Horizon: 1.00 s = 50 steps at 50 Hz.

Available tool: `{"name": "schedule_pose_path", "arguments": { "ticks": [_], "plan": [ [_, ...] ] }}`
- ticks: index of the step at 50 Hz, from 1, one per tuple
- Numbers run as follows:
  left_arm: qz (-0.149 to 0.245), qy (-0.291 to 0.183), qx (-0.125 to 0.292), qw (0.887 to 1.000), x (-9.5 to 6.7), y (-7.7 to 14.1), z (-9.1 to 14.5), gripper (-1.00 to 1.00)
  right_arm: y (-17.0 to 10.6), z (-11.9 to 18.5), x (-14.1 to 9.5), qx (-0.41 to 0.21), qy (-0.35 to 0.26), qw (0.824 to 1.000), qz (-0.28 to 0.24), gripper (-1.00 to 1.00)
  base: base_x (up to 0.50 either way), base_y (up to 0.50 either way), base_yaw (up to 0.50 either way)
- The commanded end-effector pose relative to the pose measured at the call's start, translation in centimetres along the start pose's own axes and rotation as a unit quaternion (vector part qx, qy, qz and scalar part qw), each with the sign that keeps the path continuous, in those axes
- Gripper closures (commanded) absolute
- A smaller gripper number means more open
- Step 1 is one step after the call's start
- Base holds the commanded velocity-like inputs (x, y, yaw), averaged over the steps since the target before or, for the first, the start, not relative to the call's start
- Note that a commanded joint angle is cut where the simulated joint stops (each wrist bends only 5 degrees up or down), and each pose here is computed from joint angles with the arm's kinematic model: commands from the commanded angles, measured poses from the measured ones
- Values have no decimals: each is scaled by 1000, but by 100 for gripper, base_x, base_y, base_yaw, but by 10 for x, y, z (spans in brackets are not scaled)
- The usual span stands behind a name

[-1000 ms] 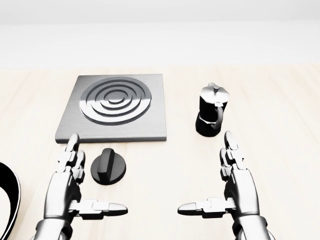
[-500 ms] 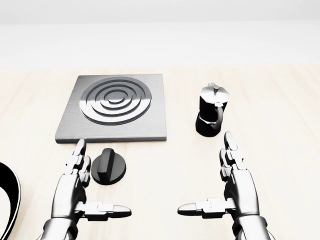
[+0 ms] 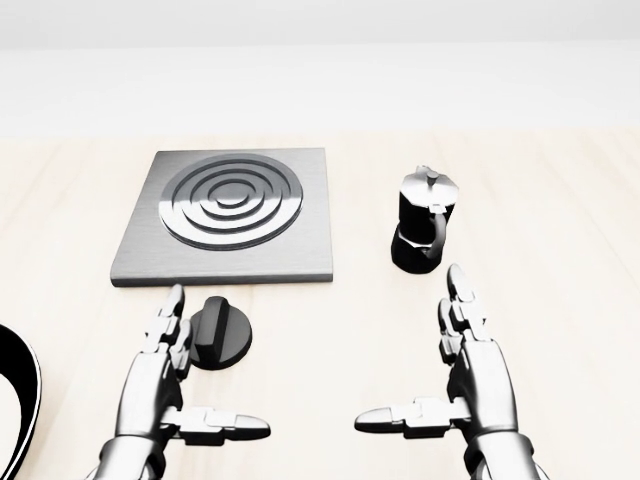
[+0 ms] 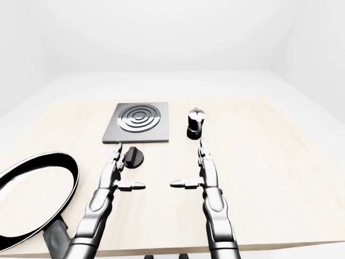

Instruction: Turn on the stove.

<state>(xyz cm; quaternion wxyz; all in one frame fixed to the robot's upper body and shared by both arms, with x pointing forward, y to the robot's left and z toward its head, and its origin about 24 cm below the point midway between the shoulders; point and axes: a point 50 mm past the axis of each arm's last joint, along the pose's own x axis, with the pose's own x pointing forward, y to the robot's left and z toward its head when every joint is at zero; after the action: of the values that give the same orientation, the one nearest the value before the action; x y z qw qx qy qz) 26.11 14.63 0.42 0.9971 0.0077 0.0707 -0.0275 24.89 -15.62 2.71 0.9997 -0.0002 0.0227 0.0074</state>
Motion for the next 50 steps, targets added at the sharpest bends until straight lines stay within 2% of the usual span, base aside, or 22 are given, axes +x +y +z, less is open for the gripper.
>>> {"name": "schedule_pose_path", "arguments": {
  "ticks": [1,28,37,40,41,50],
  "plan": [
    [-2,8,1,1000,2,-1,-6,-100,1,0,0,0,1,1000,1,-100,0,0,0],
    [-22,26,7,999,4,-12,-17,-100,0,-2,1,1,3,1000,1,-100,0,0,0],
    [-52,11,19,998,-5,-29,-5,-100,0,-1,1,0,3,1000,1,-100,0,0,0],
    [-61,10,22,998,-7,-34,-4,-100,0,-22,1,2,29,1000,1,-100,0,0,0],
    [-69,10,25,997,-9,-38,-3,-100,0,-4,1,0,4,1000,1,-100,0,0,0],
    [-105,0,29,994,-21,-56,8,-100,0,-2,1,0,5,1000,1,-100,0,0,0]
  ]
}}
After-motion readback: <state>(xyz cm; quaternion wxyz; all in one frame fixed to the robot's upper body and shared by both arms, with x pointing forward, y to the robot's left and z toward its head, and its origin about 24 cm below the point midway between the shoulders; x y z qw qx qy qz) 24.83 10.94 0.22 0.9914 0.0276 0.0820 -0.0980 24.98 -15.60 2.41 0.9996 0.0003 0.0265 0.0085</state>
